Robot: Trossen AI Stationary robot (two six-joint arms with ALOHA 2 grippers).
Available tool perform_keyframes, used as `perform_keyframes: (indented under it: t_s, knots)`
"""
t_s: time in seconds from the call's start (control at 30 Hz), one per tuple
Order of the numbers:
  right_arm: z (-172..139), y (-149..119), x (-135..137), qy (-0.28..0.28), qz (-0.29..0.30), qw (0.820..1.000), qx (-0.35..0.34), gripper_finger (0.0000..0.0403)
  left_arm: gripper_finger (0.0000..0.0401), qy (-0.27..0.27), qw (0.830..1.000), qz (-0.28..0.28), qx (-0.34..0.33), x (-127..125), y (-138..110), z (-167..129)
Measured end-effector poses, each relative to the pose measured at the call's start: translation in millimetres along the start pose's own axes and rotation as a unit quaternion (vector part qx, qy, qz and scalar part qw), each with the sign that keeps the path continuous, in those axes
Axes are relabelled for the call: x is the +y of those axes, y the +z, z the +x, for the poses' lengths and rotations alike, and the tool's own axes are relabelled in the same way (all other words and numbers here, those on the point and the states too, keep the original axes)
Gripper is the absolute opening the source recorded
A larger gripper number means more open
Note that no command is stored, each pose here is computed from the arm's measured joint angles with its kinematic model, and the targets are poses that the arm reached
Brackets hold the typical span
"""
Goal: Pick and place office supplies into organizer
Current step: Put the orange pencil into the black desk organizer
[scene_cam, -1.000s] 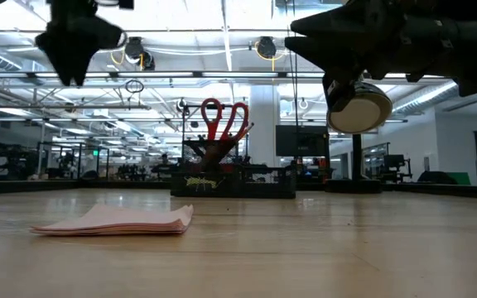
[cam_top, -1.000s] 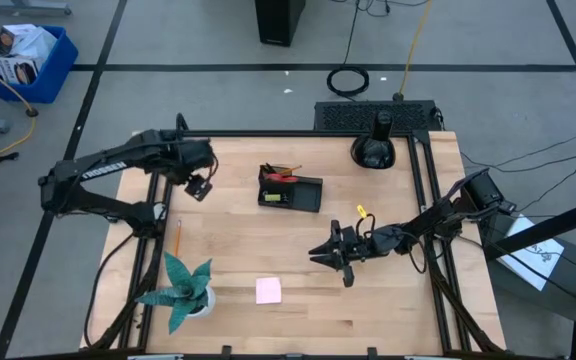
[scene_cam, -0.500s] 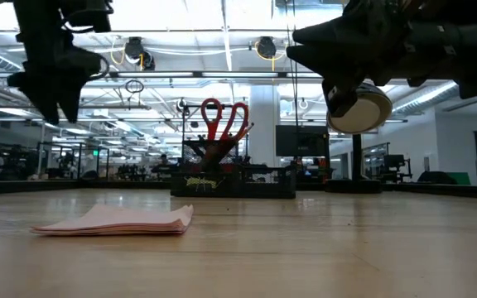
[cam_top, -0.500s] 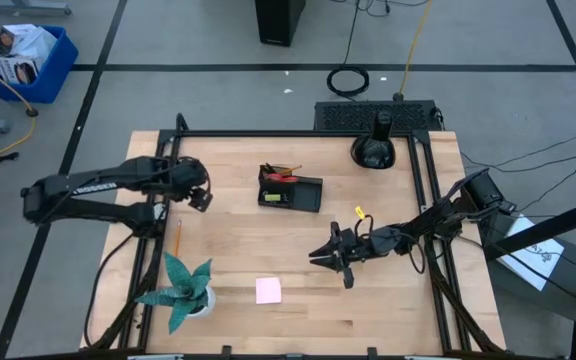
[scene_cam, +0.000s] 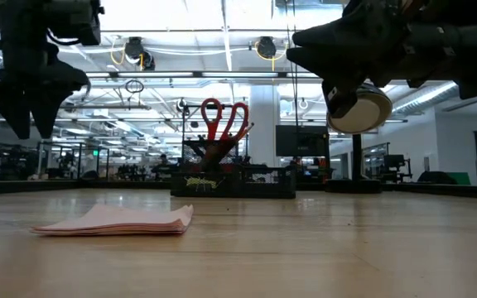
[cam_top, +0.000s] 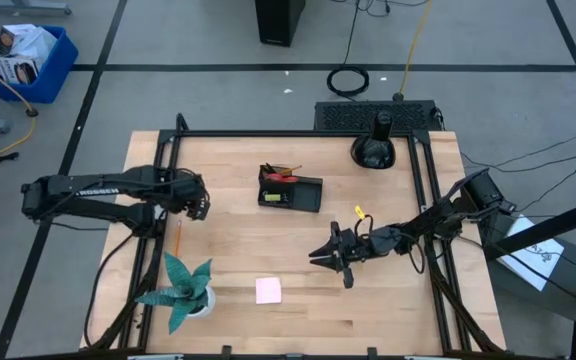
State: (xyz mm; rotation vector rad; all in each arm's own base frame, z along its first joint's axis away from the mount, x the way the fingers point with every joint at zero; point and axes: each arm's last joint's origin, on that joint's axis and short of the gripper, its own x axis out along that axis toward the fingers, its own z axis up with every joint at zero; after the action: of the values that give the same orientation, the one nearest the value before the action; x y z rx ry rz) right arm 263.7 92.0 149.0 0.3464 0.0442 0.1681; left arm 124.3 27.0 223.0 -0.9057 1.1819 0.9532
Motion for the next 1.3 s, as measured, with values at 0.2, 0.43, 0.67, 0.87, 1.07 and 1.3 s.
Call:
perform_keyframes:
  t_s: [0.2, 0.43, 0.67, 0.87, 1.07, 1.3]
  knots:
    - [1, 2, -4, -0.007, -0.002, 1.0, -0.005, 0.0073, 0.0202, 0.003, 0.999, -0.01, -0.031, -1, 7, 1]
    - [1, 2, -5, -0.009, -0.012, 1.0, -0.006, 0.0073, 0.0187, 0.001, 0.999, -0.019, -0.039, -1, 11, 2]
    - [1, 2, -5, -0.009, -0.011, 1.0, -0.006, 0.0073, 0.0184, -0.016, 0.999, -0.04, -0.02, -2, 9, 1]
    - [1, 2, -5, -0.009, -0.011, 1.0, -0.006, 0.0073, 0.0184, -0.078, 0.982, -0.167, -0.033, -13, 13, 0]
    - [1, 2, -5, -0.008, -0.011, 1.0, -0.006, 0.0073, 0.0184, -0.178, 0.971, -0.147, -0.067, -30, 23, -5]
    - [1, 2, -5, -0.008, -0.011, 1.0, -0.006, 0.0073, 0.0184, -0.204, 0.961, -0.161, -0.09, -35, 28, -9]
